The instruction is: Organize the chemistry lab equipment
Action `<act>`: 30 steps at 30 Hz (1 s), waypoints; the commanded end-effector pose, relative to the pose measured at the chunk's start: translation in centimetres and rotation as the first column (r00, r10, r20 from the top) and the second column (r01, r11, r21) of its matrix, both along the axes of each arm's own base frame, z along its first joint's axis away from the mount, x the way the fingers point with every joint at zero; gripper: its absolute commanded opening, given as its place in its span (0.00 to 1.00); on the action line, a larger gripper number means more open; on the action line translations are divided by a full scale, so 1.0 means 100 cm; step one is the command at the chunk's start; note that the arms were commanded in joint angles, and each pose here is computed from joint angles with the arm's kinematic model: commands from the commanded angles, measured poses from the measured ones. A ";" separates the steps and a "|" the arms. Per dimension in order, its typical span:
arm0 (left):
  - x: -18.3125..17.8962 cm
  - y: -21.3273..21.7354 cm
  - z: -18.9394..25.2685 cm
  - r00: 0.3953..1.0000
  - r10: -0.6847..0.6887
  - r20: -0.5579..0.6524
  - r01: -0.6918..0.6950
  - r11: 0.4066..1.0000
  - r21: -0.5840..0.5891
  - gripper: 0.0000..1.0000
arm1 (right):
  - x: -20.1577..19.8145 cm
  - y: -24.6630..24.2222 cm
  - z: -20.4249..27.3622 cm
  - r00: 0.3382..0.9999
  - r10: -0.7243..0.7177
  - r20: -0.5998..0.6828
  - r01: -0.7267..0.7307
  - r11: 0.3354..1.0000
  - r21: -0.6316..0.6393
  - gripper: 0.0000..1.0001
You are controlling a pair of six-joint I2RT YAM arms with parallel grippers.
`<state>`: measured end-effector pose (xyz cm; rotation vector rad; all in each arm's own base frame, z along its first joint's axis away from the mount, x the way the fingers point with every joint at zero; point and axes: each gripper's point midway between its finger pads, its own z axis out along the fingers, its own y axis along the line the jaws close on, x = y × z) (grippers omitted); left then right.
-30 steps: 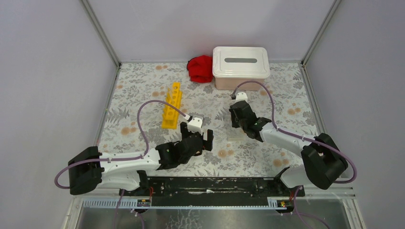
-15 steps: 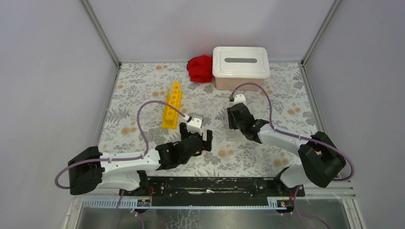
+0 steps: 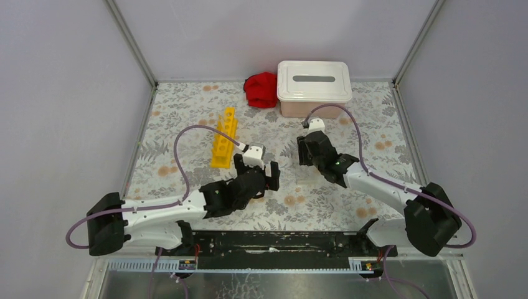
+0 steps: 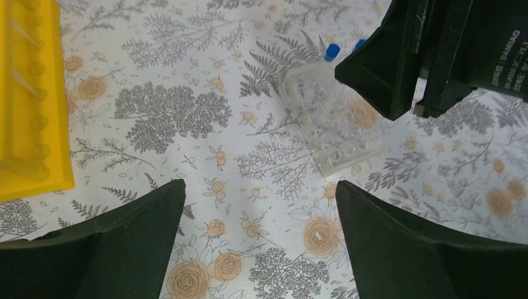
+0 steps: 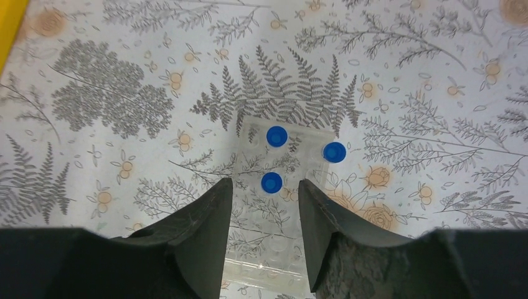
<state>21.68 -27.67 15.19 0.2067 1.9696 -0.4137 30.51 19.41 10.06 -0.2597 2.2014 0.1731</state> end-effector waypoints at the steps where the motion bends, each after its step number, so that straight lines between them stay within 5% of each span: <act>1: 0.011 0.011 0.037 0.994 0.107 0.031 -0.105 0.993 -0.051 0.99 | 0.008 0.003 0.044 0.997 -0.009 0.081 0.007 1.000 0.024 0.54; 5: 0.015 0.018 0.057 0.987 0.155 0.044 -0.152 0.987 -0.056 0.99 | 0.009 0.002 0.062 0.994 -0.015 0.110 0.010 0.999 0.047 0.67; 8: 0.019 0.026 0.073 0.977 0.204 0.055 -0.201 0.978 -0.056 0.99 | 0.008 0.003 0.076 0.991 -0.017 0.135 0.007 0.997 0.075 0.97; 9: 0.020 0.030 0.078 0.973 0.221 0.059 -0.218 0.974 -0.057 0.99 | 0.008 0.002 0.081 0.989 -0.021 0.148 0.008 0.996 0.085 0.99; 14: 0.025 0.053 0.104 0.956 0.281 0.079 -0.275 0.958 -0.088 0.99 | 0.006 -0.007 0.105 0.978 -0.063 0.200 0.039 0.992 0.122 1.00; 23: 0.051 0.128 0.133 0.865 0.483 0.139 -0.471 0.875 -0.108 0.99 | -0.002 -0.076 0.116 0.891 -0.365 0.270 0.352 0.931 0.097 1.00; 30: 0.084 0.181 0.112 0.777 0.603 0.180 -0.611 0.791 -0.010 0.99 | -0.014 -0.103 0.117 0.839 -0.452 0.303 0.440 0.891 0.110 1.00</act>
